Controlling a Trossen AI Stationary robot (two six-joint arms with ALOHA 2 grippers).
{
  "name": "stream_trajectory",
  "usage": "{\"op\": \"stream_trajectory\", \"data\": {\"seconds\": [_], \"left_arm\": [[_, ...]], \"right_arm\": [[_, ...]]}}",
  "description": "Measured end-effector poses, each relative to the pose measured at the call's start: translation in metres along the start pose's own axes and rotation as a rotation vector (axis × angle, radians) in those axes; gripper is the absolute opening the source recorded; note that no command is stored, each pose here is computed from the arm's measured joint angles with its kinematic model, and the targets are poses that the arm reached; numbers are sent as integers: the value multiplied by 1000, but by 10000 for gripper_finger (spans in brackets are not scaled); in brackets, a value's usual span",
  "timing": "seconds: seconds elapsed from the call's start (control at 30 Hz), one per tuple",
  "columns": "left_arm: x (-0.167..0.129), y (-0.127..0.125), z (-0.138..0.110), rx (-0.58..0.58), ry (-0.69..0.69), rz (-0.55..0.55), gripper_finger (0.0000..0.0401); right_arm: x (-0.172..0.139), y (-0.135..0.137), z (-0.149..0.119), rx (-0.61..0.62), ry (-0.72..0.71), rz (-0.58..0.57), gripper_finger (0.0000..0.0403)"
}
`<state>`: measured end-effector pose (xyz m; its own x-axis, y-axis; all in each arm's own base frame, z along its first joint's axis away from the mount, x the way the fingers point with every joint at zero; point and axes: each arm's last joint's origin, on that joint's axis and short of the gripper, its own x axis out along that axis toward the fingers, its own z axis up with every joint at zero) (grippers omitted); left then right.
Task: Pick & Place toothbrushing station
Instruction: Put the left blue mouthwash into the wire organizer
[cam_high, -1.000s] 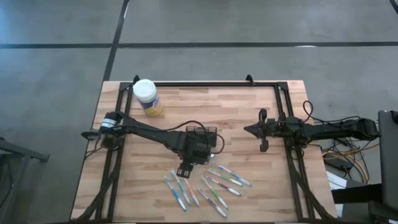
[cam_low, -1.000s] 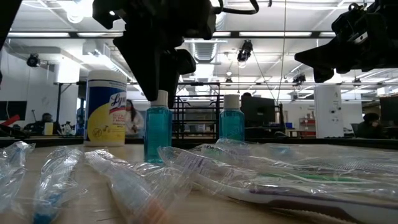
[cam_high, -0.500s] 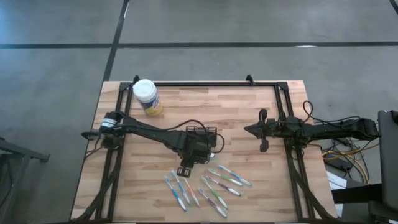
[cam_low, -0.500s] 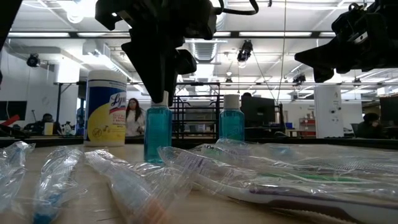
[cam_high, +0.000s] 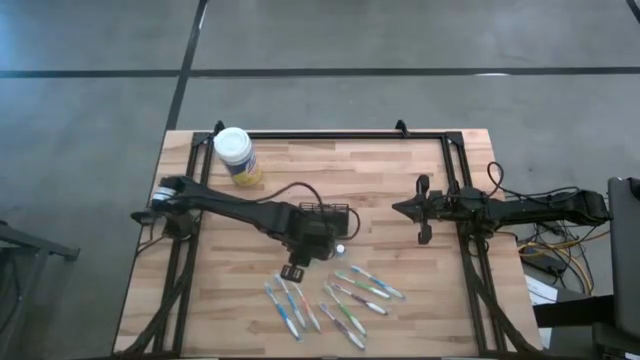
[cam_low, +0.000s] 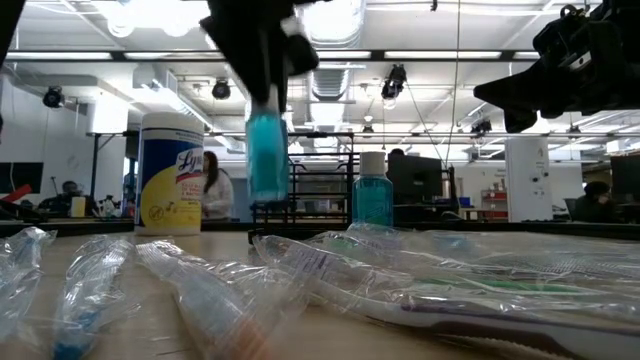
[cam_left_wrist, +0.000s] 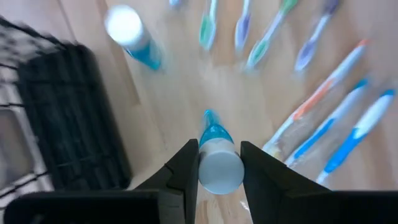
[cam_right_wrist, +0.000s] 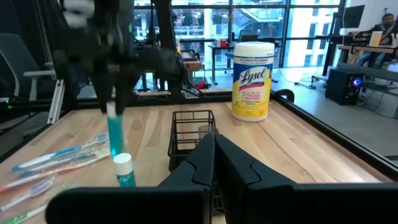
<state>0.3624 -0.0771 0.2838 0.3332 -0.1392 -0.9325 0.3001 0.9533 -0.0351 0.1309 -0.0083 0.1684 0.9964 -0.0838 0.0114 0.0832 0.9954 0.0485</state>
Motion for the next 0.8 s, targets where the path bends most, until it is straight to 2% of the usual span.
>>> {"op": "stream_trajectory", "data": {"seconds": [0.23,0.43,0.8], "left_arm": [[-67,-3,-17,29,-163,20,98],[-108,-7,-53,35,-296,39,98],[-121,-11,-156,-83,-590,61,98]], "right_arm": [[0,0,0,1,1,0,8],[0,0,0,2,1,0,8],[0,0,0,1,0,0,8]]}}
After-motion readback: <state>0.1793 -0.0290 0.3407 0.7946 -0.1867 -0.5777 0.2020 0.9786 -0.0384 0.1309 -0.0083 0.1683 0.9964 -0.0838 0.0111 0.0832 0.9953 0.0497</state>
